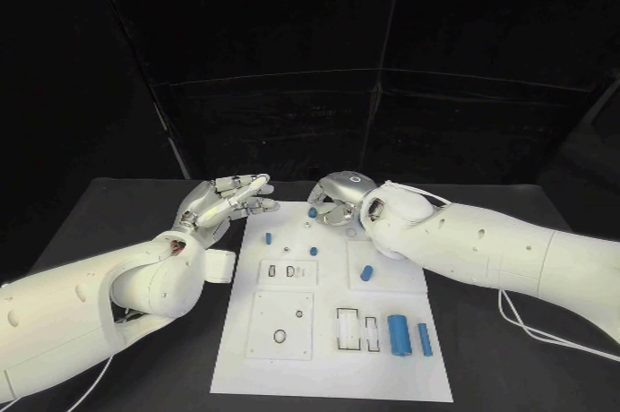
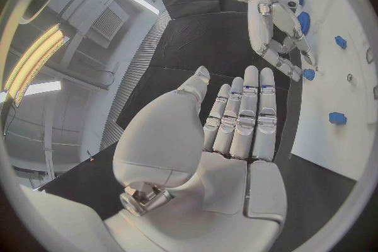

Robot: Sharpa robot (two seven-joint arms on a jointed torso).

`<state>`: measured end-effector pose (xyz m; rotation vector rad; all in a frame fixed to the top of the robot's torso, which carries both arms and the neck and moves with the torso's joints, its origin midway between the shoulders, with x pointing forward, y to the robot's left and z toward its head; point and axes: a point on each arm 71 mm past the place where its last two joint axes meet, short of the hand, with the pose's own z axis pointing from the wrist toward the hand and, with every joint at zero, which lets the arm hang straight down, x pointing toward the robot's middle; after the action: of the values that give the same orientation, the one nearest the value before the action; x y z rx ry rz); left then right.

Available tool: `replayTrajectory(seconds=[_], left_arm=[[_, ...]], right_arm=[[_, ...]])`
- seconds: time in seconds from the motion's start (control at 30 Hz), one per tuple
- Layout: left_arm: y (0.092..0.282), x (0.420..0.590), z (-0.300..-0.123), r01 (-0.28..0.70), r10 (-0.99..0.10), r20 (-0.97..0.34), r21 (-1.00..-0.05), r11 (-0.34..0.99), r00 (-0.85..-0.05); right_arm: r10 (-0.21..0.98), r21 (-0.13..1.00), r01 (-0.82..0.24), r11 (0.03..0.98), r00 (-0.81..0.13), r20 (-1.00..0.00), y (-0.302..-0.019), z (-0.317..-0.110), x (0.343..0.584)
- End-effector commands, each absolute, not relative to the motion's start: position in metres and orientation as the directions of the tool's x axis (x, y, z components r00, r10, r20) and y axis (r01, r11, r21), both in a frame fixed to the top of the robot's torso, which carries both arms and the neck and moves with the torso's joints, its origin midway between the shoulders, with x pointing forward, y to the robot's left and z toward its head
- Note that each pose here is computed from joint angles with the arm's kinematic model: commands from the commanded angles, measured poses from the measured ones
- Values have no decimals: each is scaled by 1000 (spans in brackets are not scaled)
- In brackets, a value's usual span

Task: Assemble the parts on the task board

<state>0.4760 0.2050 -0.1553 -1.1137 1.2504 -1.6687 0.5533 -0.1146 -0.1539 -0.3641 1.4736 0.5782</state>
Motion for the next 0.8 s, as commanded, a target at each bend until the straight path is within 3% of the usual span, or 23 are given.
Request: replayTrajectory(seconds=[0.03,0.23,0.5,0.8], left_arm=[[206,476,-153,78,-919,195,-969,-235,-341],[209,477,-153,81,-922,192,-970,-231,-335],[211,479,-153,82,-924,190,-970,-229,-332],[209,480,-153,81,-922,192,-969,-232,-336]], right_arm=[[204,138,-561,816,56,-977,-125,-140,546],[288,228,-475,850,55,-956,-165,-121,531],[277,288,-276,917,-82,-958,-223,-121,516],[274,291,-210,933,-109,-956,-239,-125,519]])
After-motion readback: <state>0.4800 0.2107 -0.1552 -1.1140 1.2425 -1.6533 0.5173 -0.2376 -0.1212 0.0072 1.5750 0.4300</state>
